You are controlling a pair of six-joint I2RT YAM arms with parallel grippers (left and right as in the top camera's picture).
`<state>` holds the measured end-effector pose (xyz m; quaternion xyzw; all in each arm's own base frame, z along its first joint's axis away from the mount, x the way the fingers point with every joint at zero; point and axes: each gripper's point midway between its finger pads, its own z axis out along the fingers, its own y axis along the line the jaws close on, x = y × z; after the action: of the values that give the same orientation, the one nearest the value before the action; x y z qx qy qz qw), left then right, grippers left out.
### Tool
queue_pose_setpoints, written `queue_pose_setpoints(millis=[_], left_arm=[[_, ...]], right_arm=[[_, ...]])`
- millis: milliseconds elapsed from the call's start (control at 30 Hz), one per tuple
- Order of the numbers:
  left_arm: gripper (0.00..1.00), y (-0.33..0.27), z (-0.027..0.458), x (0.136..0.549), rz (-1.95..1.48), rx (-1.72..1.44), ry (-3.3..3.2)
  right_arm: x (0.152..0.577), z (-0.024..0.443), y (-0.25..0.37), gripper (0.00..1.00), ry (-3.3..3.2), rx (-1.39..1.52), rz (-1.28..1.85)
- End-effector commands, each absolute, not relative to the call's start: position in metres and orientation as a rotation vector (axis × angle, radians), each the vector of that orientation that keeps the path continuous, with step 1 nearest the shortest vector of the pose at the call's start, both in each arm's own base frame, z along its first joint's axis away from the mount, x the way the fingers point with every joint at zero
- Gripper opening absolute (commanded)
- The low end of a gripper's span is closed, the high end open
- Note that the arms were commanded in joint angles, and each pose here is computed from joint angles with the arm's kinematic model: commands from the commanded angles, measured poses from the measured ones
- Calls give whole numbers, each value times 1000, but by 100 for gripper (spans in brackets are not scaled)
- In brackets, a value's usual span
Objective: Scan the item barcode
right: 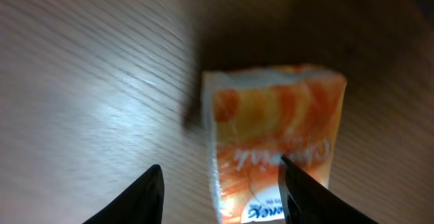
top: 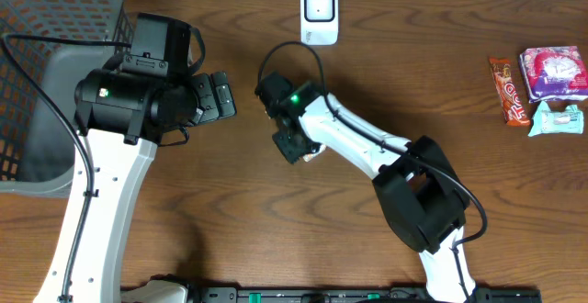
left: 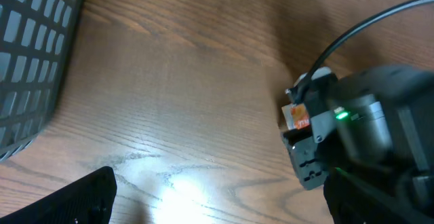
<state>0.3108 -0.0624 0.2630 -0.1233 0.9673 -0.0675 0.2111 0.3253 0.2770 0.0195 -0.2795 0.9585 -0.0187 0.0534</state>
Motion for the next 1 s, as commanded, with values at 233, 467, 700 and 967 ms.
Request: queue_pose_setpoints(millis=[233, 467, 700, 967], left_arm=[[98, -60, 268, 312, -179, -336, 2672], [98, -60, 268, 312, -178, -335, 2672], [98, -60, 268, 312, -179, -336, 2672], [98, -60, 268, 312, -179, -336, 2672]], right_arm=[[337, 14, 254, 21, 2874, -730, -215], [350, 22, 254, 1, 2963, -585, 24], [367, 68, 272, 1, 2908, -640, 890], [388, 85, 214, 1, 2808, -427, 1289]])
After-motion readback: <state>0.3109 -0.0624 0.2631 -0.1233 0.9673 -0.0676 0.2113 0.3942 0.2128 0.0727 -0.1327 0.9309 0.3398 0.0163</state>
